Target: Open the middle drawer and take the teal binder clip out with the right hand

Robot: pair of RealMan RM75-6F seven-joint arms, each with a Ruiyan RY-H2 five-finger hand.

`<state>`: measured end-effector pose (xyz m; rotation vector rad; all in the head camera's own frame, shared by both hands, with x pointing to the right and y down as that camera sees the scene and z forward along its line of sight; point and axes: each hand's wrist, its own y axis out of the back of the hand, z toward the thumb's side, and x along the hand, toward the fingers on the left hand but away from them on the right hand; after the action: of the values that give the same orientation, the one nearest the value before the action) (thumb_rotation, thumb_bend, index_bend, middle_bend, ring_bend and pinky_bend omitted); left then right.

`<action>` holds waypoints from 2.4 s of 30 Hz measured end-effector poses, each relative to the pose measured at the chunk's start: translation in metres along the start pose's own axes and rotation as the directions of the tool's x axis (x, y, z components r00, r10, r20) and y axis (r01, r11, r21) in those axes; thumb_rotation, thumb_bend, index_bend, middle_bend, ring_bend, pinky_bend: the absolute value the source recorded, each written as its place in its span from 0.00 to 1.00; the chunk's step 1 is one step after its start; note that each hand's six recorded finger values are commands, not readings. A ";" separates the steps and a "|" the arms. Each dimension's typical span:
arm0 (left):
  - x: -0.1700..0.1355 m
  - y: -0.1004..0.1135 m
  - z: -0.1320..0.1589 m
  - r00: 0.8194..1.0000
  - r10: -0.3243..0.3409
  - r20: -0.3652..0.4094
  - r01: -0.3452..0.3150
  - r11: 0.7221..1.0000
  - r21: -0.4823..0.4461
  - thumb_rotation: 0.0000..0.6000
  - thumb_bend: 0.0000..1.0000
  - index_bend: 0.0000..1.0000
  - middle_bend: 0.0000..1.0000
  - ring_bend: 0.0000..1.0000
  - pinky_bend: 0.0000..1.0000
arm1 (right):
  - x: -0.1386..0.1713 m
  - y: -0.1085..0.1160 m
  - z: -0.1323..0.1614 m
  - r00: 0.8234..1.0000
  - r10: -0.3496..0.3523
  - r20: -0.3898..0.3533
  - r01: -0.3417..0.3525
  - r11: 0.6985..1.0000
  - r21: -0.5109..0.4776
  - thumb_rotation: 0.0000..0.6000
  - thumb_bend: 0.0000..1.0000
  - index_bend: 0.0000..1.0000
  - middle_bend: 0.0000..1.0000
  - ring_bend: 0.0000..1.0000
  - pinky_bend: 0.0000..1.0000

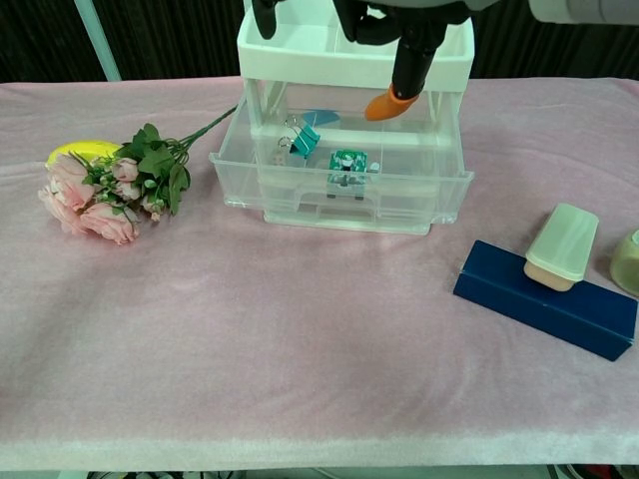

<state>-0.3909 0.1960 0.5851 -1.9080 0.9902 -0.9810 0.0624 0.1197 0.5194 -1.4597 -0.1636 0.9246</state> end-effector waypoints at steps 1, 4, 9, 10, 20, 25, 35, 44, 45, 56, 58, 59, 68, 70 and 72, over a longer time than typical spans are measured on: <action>0.000 0.000 0.000 1.000 0.001 0.000 -0.001 1.000 0.000 1.00 0.00 0.00 0.00 0.00 0.00 | -0.002 -0.001 0.001 1.000 0.000 -0.013 0.001 1.000 0.020 1.00 0.08 0.26 0.97 0.96 0.79; 0.000 0.000 0.000 1.000 0.001 -0.001 -0.001 1.000 0.003 1.00 0.00 0.00 0.00 0.00 0.00 | -0.007 -0.004 0.002 0.999 0.001 -0.045 0.002 0.998 0.058 1.00 0.08 0.26 0.97 0.96 0.79; 0.000 -0.001 0.000 1.000 -0.004 -0.004 0.004 1.000 0.000 1.00 0.00 0.00 0.00 0.00 0.00 | -0.016 -0.012 0.001 0.998 0.016 -0.062 -0.012 0.998 0.064 1.00 0.08 0.28 0.97 0.96 0.79; 0.000 -0.001 0.000 1.000 -0.004 -0.004 0.004 1.000 0.001 1.00 0.00 0.00 0.00 0.00 0.00 | -0.018 -0.014 0.001 0.998 0.019 -0.065 -0.015 0.998 0.068 1.00 0.08 0.28 0.97 0.96 0.79; 0.000 -0.002 -0.001 1.000 -0.009 -0.010 0.009 1.000 -0.003 1.00 0.00 0.00 0.00 0.00 0.00 | -0.028 -0.034 0.007 0.994 0.061 -0.091 -0.051 0.993 0.102 1.00 0.06 0.28 0.97 0.96 0.79; 0.001 -0.002 -0.002 1.000 -0.009 -0.014 0.009 1.000 -0.007 1.00 0.00 0.00 0.00 0.00 0.00 | -0.028 -0.041 0.007 0.991 0.084 -0.100 -0.071 0.989 0.126 1.00 0.06 0.29 0.97 0.96 0.79; 0.002 -0.001 -0.003 1.000 -0.008 -0.019 0.008 1.000 -0.014 1.00 0.00 0.00 0.00 0.00 0.00 | -0.034 -0.042 0.013 0.984 0.103 -0.147 -0.069 0.973 0.222 1.00 0.06 0.30 0.97 0.96 0.79; 0.003 -0.001 -0.004 1.000 -0.009 -0.024 0.008 1.000 -0.025 1.00 0.00 0.00 0.00 0.00 0.00 | -0.035 -0.042 0.011 0.976 0.146 -0.162 -0.089 0.945 0.315 1.00 0.06 0.32 0.97 0.96 0.79; 0.003 -0.001 -0.004 1.000 -0.009 -0.025 0.008 1.000 -0.026 1.00 0.00 0.00 0.00 0.00 0.00 | -0.035 -0.043 0.010 0.975 0.151 -0.161 -0.092 0.940 0.328 1.00 0.06 0.32 0.97 0.96 0.79; 0.003 -0.001 -0.004 1.000 -0.010 -0.024 0.009 1.000 -0.029 1.00 0.00 0.00 0.00 0.00 0.00 | -0.028 -0.043 0.005 0.970 0.194 -0.145 -0.129 0.921 0.368 1.00 0.06 0.33 0.97 0.96 0.78; 0.003 -0.001 -0.004 1.000 -0.010 -0.024 0.009 1.000 -0.030 1.00 0.00 0.00 0.00 0.00 0.00 | -0.025 -0.044 0.006 0.968 0.203 -0.150 -0.137 0.922 0.362 1.00 0.06 0.34 0.97 0.96 0.78; 0.003 -0.001 -0.004 1.000 -0.009 -0.023 0.008 1.000 -0.030 1.00 0.00 0.00 0.00 0.00 0.00 | -0.024 -0.045 0.007 0.966 0.206 -0.153 -0.140 0.922 0.360 1.00 0.06 0.34 0.97 0.96 0.78; 0.003 0.000 -0.004 1.000 -0.005 -0.026 0.004 1.000 -0.031 1.00 0.00 0.00 0.00 0.00 0.00 | -0.026 -0.051 0.018 0.961 0.214 -0.176 -0.142 0.927 0.348 1.00 0.06 0.35 0.97 0.96 0.78; 0.003 0.000 -0.005 1.000 -0.006 -0.028 0.005 1.000 -0.031 1.00 0.00 0.00 0.00 0.00 0.00 | -0.026 -0.053 0.020 0.959 0.217 -0.181 -0.145 0.926 0.348 1.00 0.06 0.35 0.97 0.96 0.78; 0.004 0.000 -0.005 1.000 -0.007 -0.028 0.007 0.999 -0.032 1.00 0.00 0.00 0.00 0.00 0.00 | -0.027 -0.053 0.021 0.958 0.219 -0.183 -0.144 0.925 0.353 1.00 0.06 0.36 0.97 0.96 0.78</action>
<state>-0.3938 0.1915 0.5883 -1.9296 1.0217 -1.0045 0.0547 0.1269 0.5818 -1.2577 0.2889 0.8832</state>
